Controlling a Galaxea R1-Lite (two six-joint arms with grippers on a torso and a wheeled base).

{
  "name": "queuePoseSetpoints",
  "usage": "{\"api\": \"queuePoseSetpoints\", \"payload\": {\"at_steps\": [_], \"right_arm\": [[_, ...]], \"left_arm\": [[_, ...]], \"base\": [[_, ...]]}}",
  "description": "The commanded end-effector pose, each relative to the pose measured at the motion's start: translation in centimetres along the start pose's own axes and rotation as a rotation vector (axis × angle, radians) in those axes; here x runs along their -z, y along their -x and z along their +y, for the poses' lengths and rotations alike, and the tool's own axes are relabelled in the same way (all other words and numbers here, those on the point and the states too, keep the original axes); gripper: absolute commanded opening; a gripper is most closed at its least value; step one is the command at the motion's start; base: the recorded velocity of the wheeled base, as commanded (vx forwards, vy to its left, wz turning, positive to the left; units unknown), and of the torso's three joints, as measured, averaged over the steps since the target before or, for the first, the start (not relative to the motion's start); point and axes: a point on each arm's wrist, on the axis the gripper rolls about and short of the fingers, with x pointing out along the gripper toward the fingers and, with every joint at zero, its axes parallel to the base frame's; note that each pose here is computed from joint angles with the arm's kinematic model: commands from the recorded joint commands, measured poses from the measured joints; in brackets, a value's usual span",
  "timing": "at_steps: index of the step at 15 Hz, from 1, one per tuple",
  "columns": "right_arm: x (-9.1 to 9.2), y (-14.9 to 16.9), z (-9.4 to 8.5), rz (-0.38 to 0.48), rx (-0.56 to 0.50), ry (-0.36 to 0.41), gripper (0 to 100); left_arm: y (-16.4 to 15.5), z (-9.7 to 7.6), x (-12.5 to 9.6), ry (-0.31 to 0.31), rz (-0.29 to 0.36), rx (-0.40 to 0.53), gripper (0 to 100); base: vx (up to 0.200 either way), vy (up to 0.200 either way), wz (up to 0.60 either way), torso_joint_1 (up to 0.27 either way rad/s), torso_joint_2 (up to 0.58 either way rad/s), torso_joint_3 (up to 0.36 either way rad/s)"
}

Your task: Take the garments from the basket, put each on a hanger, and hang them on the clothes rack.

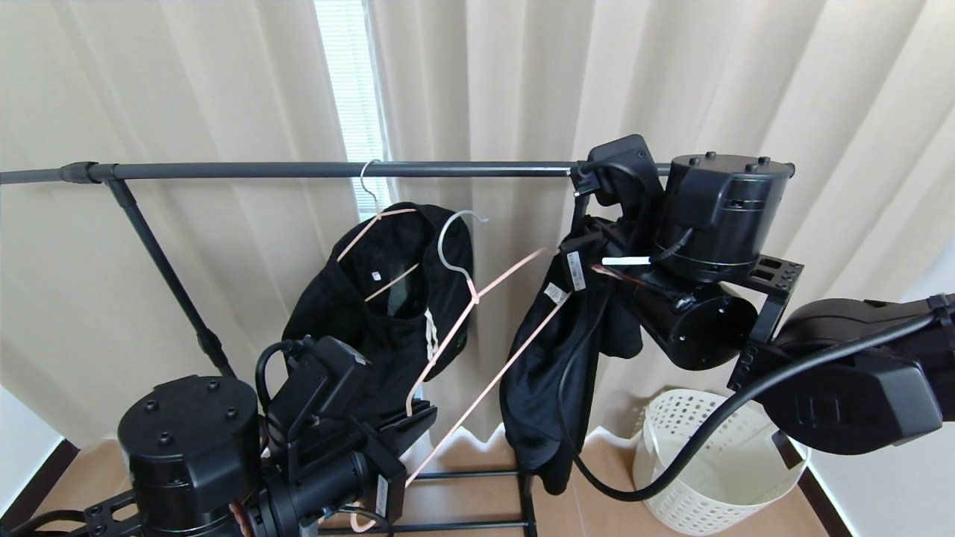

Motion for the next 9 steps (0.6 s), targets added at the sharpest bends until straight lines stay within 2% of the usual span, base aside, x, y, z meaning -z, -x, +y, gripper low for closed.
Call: {"api": "queuePoseSetpoints", "payload": {"at_steps": [1,4,6,9], "right_arm": [[-0.1,0.3,0.2,-0.012,-0.009,-0.006,0],[-0.7,1.4,1.0,-0.036,-0.049,-0.017,0],[-0.9,1.9,0.7,-0.042,-0.054,-0.023,0],[-0.9,2.2,1.3,-0.047,-0.078,-0.023,0]], "left_arm": [[0.0,-0.2,0.1,-0.002,0.005,0.008,0],[0.1,-0.2,0.1,-0.001,-0.003,0.011,0],[0.0,-0.5,0.3,-0.004,0.008,0.021,0],[0.1,-0.6,0.3,-0.003,-0.003,0.026,0]], "base": [[0.0,0.0,0.0,0.0,0.0,0.0],[0.0,0.0,0.0,0.0,0.0,0.0],[0.0,0.0,0.0,0.0,0.0,0.0],[0.0,0.0,0.0,0.0,0.0,0.0]]}}
